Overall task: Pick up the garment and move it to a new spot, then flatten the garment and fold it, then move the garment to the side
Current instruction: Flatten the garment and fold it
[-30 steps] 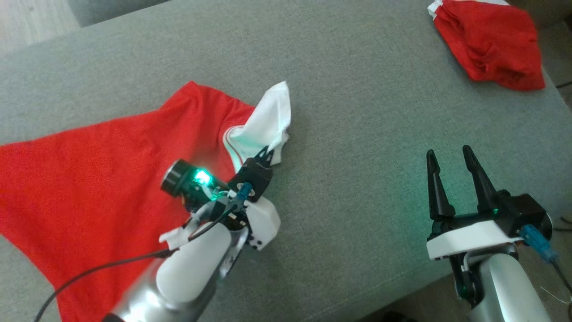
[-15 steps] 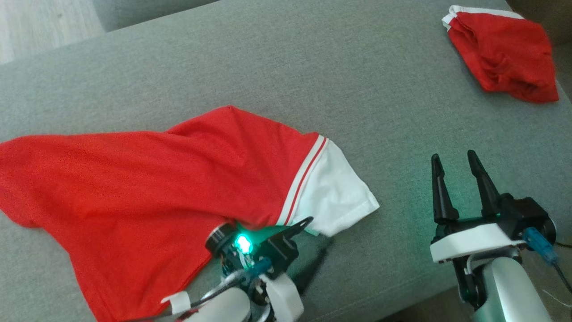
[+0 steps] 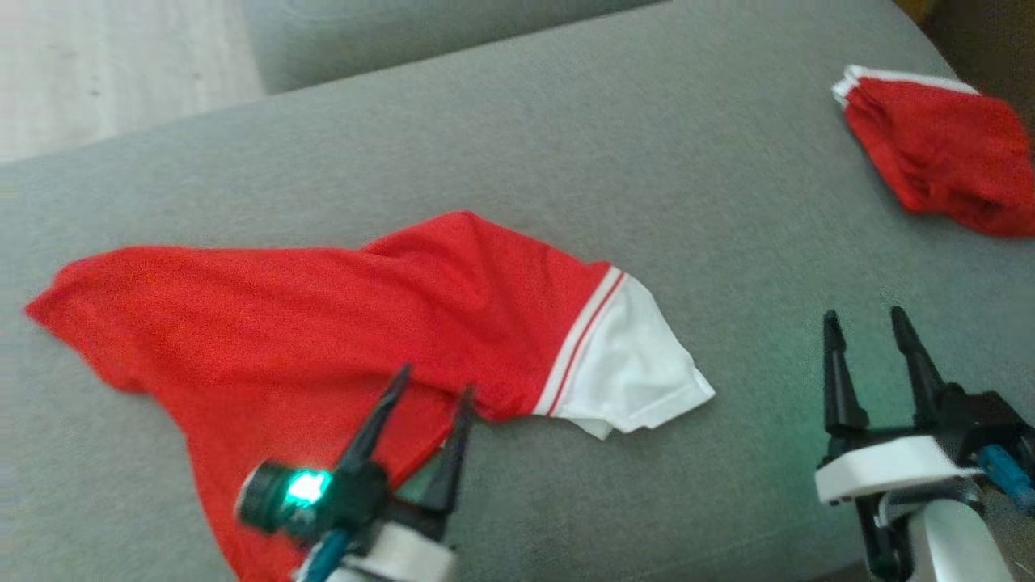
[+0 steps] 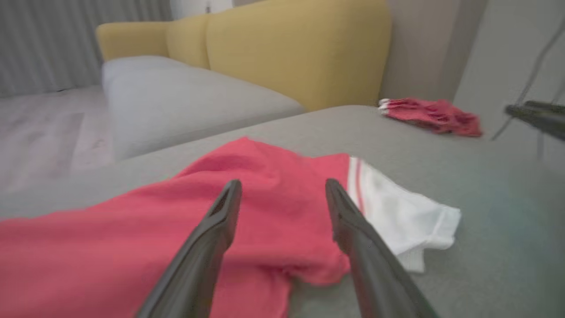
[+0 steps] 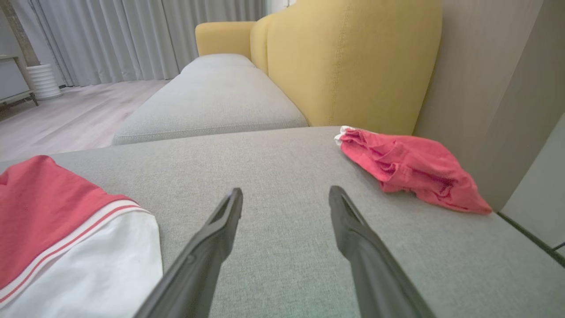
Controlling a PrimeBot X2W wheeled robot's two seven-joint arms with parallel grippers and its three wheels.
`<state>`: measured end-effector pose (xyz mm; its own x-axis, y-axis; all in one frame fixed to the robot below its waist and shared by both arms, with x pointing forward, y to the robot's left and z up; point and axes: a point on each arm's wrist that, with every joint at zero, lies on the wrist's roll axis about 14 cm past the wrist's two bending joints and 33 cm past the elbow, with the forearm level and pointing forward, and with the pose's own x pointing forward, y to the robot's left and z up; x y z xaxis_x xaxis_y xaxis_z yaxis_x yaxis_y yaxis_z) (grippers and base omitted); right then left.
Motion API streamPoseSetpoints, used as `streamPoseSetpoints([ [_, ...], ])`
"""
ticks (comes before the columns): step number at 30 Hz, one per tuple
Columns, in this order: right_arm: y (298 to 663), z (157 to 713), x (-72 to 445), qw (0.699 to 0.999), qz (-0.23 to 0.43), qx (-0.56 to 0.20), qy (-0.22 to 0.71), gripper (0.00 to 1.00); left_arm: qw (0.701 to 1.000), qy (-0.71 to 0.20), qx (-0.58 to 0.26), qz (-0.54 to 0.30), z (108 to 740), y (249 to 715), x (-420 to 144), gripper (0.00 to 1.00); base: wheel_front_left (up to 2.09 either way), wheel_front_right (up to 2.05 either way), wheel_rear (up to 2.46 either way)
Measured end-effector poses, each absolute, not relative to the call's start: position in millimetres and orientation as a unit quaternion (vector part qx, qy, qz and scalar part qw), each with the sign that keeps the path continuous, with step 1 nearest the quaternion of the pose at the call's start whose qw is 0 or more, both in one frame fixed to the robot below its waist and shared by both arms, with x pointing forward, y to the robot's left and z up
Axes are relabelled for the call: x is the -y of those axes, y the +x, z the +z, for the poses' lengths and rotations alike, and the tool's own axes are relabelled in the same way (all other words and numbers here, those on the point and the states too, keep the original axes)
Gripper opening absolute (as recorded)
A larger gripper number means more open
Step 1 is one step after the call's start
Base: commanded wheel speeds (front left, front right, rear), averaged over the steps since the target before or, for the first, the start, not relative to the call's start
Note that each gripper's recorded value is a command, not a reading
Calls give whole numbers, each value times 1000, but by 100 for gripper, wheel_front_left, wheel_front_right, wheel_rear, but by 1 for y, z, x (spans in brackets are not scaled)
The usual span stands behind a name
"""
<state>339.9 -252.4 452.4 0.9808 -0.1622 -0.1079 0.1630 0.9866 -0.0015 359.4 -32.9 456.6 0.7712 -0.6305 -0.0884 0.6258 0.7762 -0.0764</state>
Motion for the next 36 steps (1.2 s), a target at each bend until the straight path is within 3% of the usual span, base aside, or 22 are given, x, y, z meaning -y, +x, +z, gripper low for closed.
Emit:
streamPoseSetpoints([
  [7, 350, 465, 245, 998, -56, -33, -15, 100, 987, -5, -59, -148, 453, 358, -70, 100, 0, 0, 0],
  [18, 352, 446, 200, 998, 17, -62, -19, 100, 998, -15, -67, -2, 447, 314, -165, 100, 0, 0, 0],
  [25, 342, 434, 182, 996, 35, -79, -8, 100, 998, -21, -49, 24, 455, 309, -182, 100, 0, 0, 0],
  [36, 336, 432, 184, 996, 29, -82, -4, 100, 998, -16, -53, -2, 451, 312, -174, 100, 0, 0, 0],
])
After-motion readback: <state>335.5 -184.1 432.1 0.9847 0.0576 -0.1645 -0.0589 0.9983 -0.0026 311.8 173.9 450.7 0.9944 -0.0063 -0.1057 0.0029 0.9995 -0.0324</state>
